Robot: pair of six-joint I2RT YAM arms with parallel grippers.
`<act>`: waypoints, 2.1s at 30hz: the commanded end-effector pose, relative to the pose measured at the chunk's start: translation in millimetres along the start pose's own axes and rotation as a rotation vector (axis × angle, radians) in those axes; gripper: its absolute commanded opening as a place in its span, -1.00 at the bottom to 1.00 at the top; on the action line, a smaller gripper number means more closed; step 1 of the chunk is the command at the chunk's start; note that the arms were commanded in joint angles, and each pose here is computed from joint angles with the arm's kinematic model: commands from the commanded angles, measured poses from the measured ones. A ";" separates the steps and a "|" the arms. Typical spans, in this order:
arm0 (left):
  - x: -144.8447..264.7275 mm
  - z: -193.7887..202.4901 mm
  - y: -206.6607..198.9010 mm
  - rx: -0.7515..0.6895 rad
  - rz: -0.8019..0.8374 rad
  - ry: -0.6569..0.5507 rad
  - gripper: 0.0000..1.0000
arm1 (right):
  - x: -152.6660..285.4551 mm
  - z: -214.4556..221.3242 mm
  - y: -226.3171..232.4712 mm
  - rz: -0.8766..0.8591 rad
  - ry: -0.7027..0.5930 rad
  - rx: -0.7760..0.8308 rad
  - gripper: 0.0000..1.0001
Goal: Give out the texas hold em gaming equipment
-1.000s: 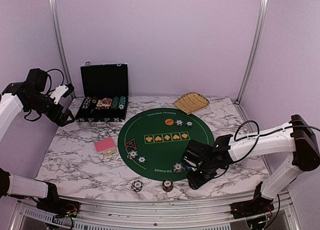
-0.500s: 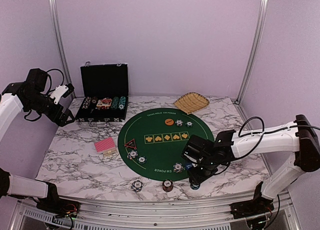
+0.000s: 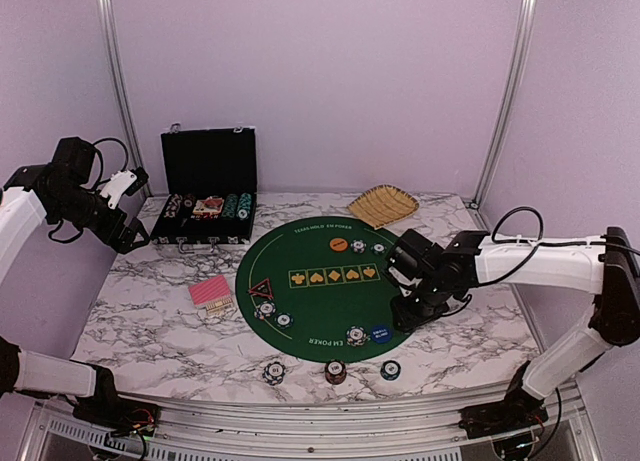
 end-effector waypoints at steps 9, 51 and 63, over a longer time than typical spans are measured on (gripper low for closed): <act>2.5 2.6 -3.8 -0.001 0.011 0.010 0.98 | -34.5 -35.3 -20.3 0.016 -0.033 -0.028 -0.34; 2.6 2.5 -2.6 -0.009 0.006 0.013 0.98 | 26.3 -61.6 20.8 0.045 -0.145 0.076 0.45; 5.6 4.7 -2.7 0.003 -0.009 0.013 0.98 | 55.4 -14.2 130.9 -0.120 -0.147 0.264 0.94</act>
Point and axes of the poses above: each gripper's point midway between its finger pads, its own x axis back along the fingers, its own y axis along the line the jaws close on, z = x × y, the point moved 3 cm from there along x, back along the fingers, and after that the axes turned 6 degrees about -x, right-handed, at the moved point
